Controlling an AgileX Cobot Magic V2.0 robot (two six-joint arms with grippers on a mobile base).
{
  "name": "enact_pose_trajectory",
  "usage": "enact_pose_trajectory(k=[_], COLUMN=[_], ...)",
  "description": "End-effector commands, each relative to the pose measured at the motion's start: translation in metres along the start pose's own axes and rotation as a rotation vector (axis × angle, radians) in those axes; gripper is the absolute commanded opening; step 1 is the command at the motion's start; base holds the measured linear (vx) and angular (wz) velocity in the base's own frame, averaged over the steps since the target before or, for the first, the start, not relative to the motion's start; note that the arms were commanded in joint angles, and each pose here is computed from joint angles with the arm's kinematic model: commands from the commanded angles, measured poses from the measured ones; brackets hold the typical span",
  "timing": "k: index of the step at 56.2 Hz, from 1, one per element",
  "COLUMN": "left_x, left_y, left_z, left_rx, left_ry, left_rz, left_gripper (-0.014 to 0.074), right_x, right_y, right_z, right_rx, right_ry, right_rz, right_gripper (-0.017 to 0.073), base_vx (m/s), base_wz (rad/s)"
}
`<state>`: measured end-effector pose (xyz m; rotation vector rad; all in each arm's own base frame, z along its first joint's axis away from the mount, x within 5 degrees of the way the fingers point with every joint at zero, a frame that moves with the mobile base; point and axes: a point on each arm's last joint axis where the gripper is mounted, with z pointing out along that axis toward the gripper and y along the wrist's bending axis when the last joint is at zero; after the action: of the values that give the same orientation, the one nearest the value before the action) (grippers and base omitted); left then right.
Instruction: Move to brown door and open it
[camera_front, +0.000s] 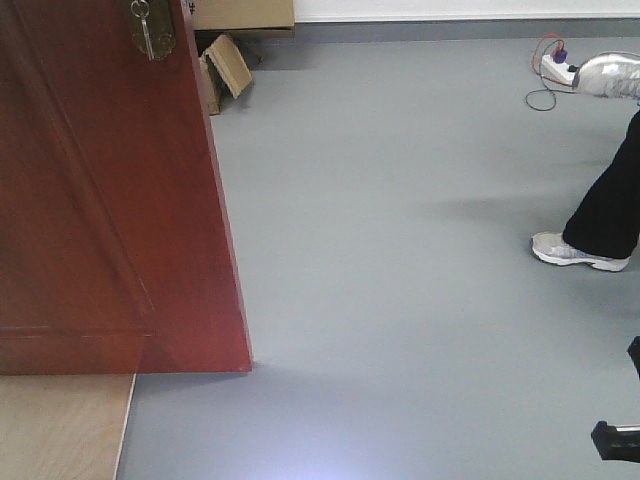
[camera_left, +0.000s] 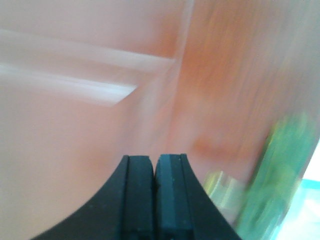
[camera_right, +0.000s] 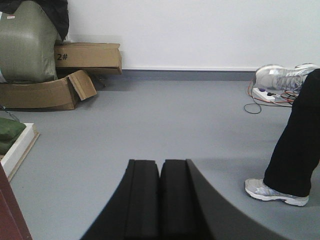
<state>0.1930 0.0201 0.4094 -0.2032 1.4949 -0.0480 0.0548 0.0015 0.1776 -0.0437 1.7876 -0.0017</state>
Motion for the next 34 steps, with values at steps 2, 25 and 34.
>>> enact_pose_trajectory(k=[2, 25, 34], left_x=[0.001, 0.131, 0.163], left_y=[0.002, 0.023, 0.028], left_z=[-0.047, -0.116, -0.131], left_rx=[0.004, -0.005, 0.006], left_ry=[-0.211, -0.090, -0.080], left_rz=[0.088, 0.135, 0.067], left_gripper=[-0.0003, -0.0003, -0.0003], right_x=[-0.007, -0.007, -0.007], right_y=[-0.001, -0.001, -0.001], right_z=[-0.001, -0.001, -0.001], right_rx=[0.008, 0.008, 0.008], right_ry=[-0.091, -0.091, -0.091], right_rz=[-0.012, -0.012, -0.012], right_gripper=[0.0000, 0.0000, 0.0000], base_vx=[0.00, 0.00, 0.00], base_wz=[0.00, 0.00, 0.00])
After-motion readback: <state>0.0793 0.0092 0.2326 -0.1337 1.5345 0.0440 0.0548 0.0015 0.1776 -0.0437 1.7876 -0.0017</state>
